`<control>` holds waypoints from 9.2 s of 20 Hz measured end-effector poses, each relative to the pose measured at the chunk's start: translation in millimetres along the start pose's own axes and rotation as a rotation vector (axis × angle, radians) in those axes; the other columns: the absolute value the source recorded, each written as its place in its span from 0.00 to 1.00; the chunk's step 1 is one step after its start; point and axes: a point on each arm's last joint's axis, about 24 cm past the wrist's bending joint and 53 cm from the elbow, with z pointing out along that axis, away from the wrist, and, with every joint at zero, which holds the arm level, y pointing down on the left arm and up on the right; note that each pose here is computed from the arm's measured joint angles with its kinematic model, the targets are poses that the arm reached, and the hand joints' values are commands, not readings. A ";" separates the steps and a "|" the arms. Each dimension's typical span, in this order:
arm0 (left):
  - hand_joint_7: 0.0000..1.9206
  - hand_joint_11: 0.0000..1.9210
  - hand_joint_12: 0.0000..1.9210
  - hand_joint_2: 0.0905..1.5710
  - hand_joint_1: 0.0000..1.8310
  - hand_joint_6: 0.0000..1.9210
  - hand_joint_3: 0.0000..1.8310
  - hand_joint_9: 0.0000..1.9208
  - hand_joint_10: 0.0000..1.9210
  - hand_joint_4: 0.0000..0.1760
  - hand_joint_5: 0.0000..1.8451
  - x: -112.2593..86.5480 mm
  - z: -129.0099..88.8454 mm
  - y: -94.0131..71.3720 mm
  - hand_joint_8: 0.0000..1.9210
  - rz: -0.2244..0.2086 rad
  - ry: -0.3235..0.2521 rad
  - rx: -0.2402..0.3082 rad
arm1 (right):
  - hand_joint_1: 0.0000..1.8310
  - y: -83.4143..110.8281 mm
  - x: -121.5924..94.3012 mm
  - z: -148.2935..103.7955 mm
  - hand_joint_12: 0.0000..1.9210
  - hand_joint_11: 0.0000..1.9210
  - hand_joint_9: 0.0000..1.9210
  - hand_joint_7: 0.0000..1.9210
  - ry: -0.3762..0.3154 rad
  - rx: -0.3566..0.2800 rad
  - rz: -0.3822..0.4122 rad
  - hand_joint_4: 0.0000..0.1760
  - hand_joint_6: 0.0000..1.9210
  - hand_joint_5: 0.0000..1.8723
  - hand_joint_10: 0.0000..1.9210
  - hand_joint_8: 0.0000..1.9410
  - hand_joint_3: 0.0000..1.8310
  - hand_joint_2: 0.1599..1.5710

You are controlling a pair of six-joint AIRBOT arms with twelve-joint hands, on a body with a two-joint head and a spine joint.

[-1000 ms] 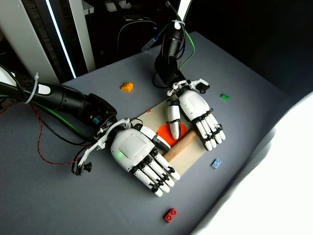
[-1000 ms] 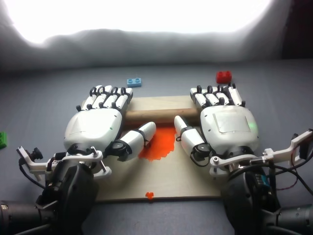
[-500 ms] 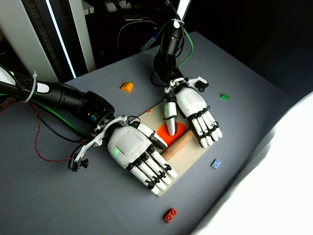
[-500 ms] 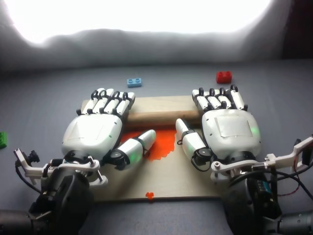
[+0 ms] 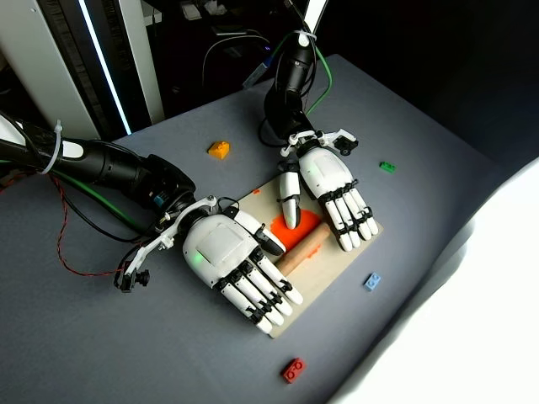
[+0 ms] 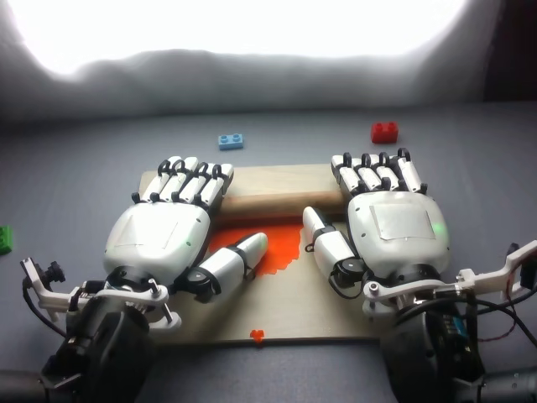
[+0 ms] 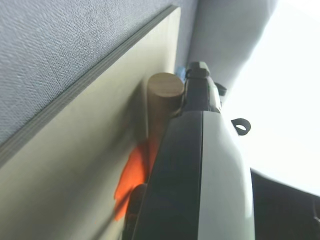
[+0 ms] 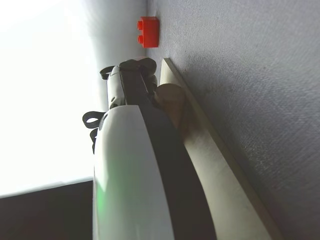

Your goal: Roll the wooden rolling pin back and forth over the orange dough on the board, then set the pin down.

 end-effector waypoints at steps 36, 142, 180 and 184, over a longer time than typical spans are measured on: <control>0.06 0.00 0.00 0.84 0.00 0.00 0.00 0.03 0.00 0.00 0.07 10.5 -34.5 -8.1 0.00 0.108 0.083 0.070 | 0.00 -1.1 -0.3 -26.1 0.41 0.00 0.20 0.22 -0.006 0.007 -0.013 0.00 0.00 0.18 0.00 0.00 0.00 0.86; 0.06 0.00 0.00 0.85 0.00 0.00 0.00 0.03 0.00 0.00 0.06 12.5 -106.1 -14.9 0.00 0.143 0.259 0.064 | 0.00 5.8 8.7 -82.4 0.41 0.00 0.19 0.21 0.045 -0.038 -0.111 0.00 0.00 0.18 0.00 0.00 0.00 0.86; 0.06 0.00 0.00 0.85 0.00 0.00 0.00 0.03 0.00 0.00 0.06 12.2 -110.0 -19.6 0.00 0.172 0.278 0.088 | 0.00 11.5 1.4 -73.5 0.42 0.00 0.19 0.22 0.044 -0.043 -0.105 0.00 0.00 0.18 0.00 0.00 0.00 0.86; 0.06 0.00 0.00 0.85 0.00 0.00 0.00 0.03 0.00 0.00 0.07 11.1 -106.6 -24.0 0.00 0.159 0.278 0.090 | 0.00 9.8 1.4 -73.3 0.42 0.00 0.19 0.22 0.044 -0.037 -0.106 0.00 0.00 0.17 0.00 0.00 0.00 0.86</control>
